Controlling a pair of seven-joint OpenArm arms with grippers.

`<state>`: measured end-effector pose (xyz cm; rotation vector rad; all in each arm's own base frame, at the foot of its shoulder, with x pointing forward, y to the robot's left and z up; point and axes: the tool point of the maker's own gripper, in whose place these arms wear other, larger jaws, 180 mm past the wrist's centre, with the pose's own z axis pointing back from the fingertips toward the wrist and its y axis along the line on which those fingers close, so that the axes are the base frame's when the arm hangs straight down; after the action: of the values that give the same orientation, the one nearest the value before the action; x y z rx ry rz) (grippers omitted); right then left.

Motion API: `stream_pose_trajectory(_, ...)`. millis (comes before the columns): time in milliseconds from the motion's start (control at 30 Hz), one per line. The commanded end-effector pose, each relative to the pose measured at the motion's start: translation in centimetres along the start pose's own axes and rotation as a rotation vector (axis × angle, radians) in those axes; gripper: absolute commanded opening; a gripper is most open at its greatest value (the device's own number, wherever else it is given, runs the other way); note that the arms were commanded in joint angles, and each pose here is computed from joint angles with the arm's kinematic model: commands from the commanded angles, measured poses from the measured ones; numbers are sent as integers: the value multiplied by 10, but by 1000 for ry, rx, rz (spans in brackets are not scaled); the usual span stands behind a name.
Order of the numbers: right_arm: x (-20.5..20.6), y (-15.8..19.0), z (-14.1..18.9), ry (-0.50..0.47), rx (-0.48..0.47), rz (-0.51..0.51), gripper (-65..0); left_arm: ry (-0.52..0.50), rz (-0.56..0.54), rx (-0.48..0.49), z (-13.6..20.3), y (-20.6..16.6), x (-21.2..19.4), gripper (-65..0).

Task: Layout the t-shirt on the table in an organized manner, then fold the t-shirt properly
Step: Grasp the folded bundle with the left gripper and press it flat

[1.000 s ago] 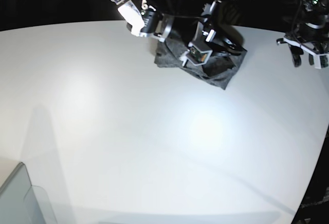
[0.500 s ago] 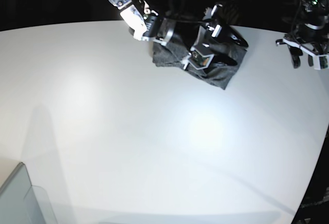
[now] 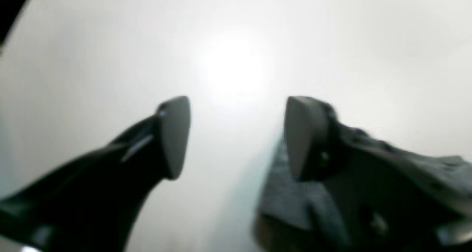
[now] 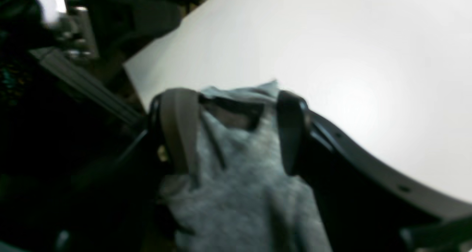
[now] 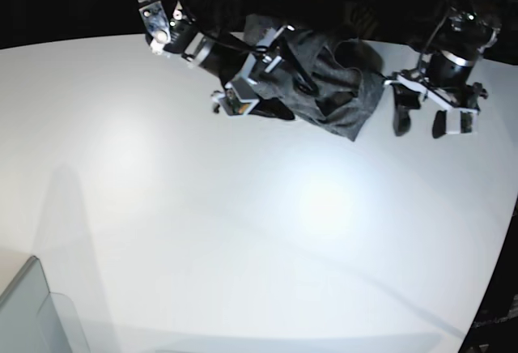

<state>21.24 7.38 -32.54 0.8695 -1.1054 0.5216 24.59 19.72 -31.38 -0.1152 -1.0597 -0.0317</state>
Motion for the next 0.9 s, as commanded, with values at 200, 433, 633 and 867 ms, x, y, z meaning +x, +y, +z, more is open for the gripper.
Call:
stream_pose_trajectory(200,11,-29,18,-34,-76,17,-302,15,-4,-122,0,-43,-9,-48)
stream_pose_trajectory(433,11,-40,25,-36,-112,14,-302,49,4,-193,-2,-68,-21,-48)
stream_pose_trajectory(633,11,-40,25,-36,-112,14,-302,77,2,-241,-4,-86,-31,-79)
stream_pose_trajectory(867,10,-40,26,-34,-112,16,-302,82,4,-229,-4,-82,-33,-380)
